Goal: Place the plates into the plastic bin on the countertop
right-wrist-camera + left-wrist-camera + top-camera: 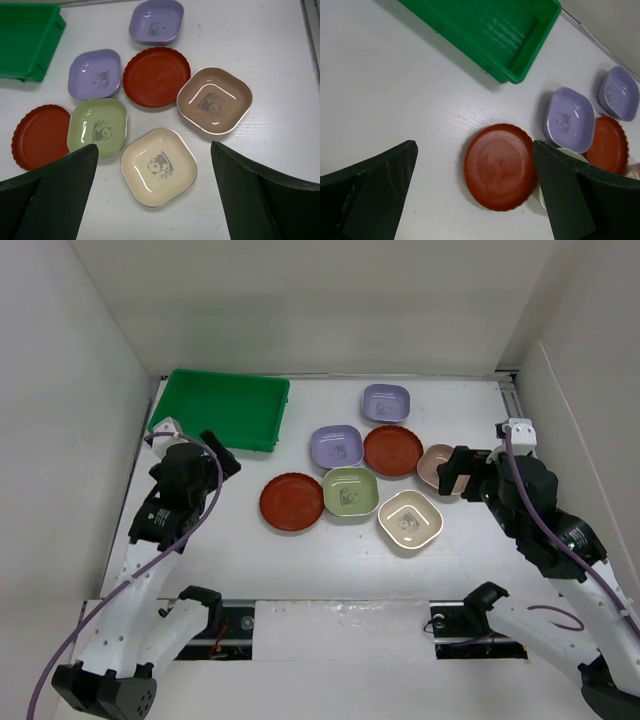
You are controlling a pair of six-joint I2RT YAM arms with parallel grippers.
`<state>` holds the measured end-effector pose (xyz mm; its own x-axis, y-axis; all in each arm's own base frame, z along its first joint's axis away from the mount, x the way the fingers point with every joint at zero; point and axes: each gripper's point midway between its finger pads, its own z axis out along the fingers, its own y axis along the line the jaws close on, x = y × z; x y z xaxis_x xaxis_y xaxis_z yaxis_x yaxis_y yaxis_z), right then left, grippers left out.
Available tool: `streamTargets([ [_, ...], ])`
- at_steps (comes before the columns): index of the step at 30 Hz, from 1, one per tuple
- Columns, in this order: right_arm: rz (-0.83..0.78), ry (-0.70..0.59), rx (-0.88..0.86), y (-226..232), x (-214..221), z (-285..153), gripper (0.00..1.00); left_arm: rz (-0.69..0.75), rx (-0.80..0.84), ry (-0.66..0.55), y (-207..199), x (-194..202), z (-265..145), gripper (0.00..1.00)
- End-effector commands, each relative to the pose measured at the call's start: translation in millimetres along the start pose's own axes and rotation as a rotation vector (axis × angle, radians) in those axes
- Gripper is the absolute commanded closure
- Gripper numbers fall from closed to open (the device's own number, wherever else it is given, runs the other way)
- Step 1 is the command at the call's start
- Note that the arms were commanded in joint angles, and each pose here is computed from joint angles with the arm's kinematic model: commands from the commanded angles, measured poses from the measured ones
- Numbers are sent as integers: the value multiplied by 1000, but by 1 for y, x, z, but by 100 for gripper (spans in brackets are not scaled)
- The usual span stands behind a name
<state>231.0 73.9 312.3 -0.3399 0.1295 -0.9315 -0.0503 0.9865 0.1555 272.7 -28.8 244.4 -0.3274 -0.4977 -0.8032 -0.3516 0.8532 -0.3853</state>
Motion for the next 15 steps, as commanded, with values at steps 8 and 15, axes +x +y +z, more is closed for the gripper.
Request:
streamTargets([
  [8,9,-33,-168,32,-15,-5,0,-257,108,341,-23,126,60,0],
  [15,-3,-7,-249,46,-1,-7,0,-186,-69,399,5,172,105,4],
])
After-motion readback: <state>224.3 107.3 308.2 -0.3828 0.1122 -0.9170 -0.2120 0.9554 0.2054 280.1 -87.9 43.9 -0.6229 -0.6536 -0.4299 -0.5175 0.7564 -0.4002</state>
